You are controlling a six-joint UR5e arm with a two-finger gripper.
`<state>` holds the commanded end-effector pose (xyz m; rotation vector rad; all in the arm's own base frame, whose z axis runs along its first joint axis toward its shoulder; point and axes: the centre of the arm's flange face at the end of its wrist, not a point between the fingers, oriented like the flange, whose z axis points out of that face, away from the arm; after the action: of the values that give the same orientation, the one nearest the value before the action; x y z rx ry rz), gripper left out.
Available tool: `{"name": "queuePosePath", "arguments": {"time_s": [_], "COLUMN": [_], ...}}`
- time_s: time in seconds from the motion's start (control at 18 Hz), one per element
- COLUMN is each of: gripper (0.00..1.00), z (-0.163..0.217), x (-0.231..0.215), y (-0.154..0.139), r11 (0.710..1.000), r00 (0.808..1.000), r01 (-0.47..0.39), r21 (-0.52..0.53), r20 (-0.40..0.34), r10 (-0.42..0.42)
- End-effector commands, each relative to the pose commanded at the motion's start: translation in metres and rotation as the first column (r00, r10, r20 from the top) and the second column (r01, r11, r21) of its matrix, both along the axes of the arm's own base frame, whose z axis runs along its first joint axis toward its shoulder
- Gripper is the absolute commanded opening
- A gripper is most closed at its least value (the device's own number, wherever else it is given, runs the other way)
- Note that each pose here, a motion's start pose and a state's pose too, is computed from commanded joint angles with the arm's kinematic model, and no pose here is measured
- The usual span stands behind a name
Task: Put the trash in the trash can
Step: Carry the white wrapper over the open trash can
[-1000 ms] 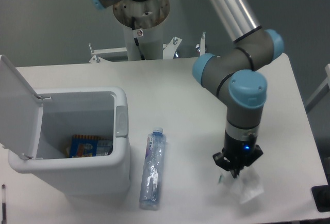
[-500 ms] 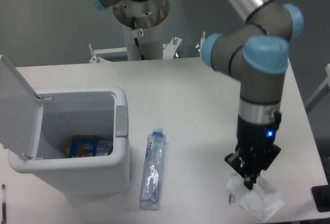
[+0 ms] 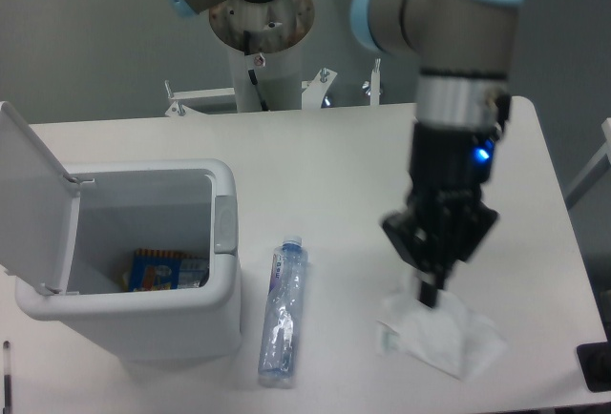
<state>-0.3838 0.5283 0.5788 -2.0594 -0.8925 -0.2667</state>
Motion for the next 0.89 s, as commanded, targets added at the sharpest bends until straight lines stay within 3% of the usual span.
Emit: {"name": "queuePosePath", "arguments": {"time_s": [0.44,0.61,0.89], "gripper": [0.1,0.1,0.12], "z": [-0.009,-0.03,-0.033], "x": [0.108,0.134,0.154], "y": [0.018,0.025,0.021], "r11": [0.989,0.978,0.973], "r00": [0.989,0.979,0.974], "r01": [0.149,0.202,0.224], "r21": [-0.025,-0.055,-0.061], "r20": [0.011,0.023,0.028], "r10": [-0.149,-0.201,-0.223]}}
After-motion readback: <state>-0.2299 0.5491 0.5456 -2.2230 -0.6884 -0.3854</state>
